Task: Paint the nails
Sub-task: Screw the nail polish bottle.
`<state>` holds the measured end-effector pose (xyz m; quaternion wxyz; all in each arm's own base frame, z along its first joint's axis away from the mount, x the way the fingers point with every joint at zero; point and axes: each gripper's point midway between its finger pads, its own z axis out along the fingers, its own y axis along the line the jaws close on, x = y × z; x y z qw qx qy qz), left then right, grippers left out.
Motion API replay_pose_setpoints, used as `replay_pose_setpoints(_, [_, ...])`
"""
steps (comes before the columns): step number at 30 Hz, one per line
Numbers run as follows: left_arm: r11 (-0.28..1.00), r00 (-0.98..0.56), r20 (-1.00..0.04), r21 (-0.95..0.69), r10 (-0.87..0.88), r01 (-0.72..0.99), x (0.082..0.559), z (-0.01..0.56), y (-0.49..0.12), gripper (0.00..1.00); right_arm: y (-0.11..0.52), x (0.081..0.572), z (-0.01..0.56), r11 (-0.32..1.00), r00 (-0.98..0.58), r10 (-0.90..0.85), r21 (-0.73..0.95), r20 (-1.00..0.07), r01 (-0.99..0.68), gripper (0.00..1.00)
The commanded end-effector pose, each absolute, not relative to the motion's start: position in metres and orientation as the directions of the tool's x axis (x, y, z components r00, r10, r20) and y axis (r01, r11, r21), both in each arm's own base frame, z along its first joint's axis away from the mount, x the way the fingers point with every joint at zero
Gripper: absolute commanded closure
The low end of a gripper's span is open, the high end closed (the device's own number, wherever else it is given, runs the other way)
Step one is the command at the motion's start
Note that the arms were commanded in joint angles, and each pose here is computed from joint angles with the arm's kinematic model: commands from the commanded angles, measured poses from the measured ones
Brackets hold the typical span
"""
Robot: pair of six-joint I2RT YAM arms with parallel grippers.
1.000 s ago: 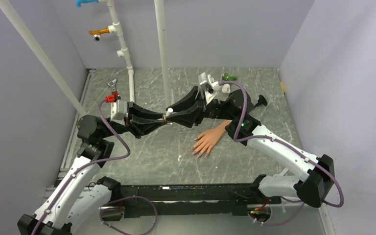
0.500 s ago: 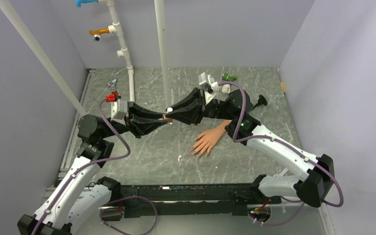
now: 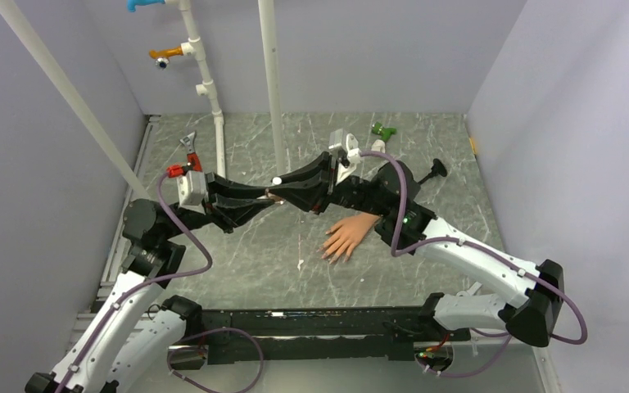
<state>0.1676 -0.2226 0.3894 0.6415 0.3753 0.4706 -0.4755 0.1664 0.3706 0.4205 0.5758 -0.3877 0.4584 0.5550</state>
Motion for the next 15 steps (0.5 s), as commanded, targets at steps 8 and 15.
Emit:
replay_pose_setpoints(8, [0.416, 0.222, -0.929, 0.084, -0.295, 0.905, 0.181, 0.413, -0.207, 1.00, 0.402, 0.150, 0.406, 0.240, -0.016, 0.193, 0.063, -0.981, -0.969, 1.00])
replay_pose_setpoints(15, [0.455, 0.235, -0.927, 0.081, -0.294, 0.887, 0.185, 0.414, -0.202, 1.00, 0.409, 0.152, 0.400, 0.318, 0.004, 0.129, 0.038, -0.992, -0.947, 1.00])
